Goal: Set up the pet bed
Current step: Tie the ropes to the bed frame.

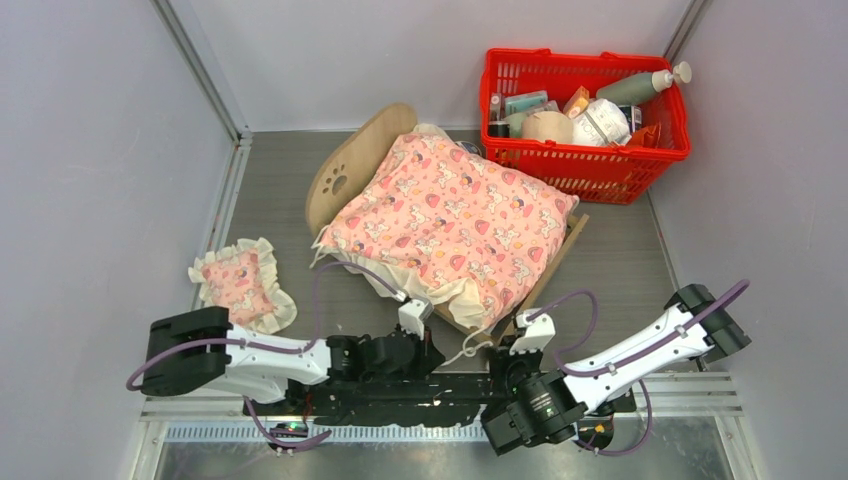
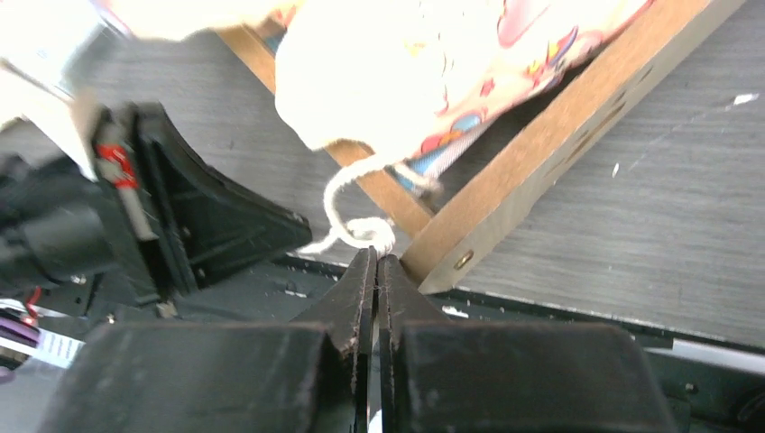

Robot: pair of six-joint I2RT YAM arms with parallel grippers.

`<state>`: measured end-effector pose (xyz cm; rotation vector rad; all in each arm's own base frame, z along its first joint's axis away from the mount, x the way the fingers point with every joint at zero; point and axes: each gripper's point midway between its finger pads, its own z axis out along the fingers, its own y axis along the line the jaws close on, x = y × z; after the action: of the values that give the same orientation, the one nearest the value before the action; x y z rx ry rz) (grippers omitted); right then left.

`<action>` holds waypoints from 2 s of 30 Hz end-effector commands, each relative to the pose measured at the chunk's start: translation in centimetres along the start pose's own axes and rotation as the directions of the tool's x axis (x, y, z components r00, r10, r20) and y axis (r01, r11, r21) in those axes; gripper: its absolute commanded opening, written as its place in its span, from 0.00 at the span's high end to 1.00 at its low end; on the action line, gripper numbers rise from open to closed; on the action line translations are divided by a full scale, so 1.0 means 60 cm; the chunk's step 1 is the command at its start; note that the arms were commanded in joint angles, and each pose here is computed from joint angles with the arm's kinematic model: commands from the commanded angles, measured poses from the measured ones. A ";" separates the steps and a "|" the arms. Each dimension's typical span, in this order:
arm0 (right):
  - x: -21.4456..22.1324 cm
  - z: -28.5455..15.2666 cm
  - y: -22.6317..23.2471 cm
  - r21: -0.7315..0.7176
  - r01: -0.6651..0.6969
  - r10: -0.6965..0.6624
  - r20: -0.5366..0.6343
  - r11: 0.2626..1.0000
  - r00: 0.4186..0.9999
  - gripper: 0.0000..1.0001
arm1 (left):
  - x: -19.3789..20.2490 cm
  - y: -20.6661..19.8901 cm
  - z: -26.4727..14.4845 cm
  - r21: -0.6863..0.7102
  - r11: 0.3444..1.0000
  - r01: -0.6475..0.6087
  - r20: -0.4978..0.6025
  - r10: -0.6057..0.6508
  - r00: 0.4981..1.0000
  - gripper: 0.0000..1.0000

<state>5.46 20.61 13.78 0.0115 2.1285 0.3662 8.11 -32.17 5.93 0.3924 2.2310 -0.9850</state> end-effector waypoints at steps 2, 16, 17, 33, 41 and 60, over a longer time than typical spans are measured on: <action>-0.087 -0.005 -0.014 -0.035 0.061 -0.055 0.152 0.998 0.987 0.95 | 0.005 -0.001 0.010 -0.026 1.000 -0.014 0.010 0.014 1.000 1.00; -0.244 0.007 -0.106 0.076 0.065 -0.087 0.339 0.995 0.937 0.95 | 0.046 -0.008 0.035 -0.056 0.997 -0.056 -0.054 0.053 0.997 1.00; -0.251 0.005 -0.111 0.076 0.056 -0.079 0.347 0.995 0.934 0.95 | 0.052 -0.007 0.037 -0.060 0.997 -0.058 -0.062 0.054 0.997 1.00; -0.268 0.006 -0.129 0.090 0.028 -0.061 0.388 0.996 0.920 0.95 | 0.128 -0.083 0.056 0.048 0.969 -0.241 -0.136 0.246 0.960 1.00; -0.326 -0.018 -0.130 0.084 0.012 -0.051 0.467 0.996 0.883 0.95 | 0.151 -0.100 0.065 0.054 0.946 -0.321 -0.184 0.325 0.928 1.00; -0.221 0.006 -0.102 0.024 0.149 -0.151 0.189 0.989 0.970 0.36 | 0.001 -0.106 -0.007 -0.074 0.940 -0.334 -0.091 0.327 0.941 0.60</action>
<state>14.22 11.28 22.31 -0.0262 1.9261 0.2131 1.85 -38.61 3.94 0.8182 2.2435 -0.7850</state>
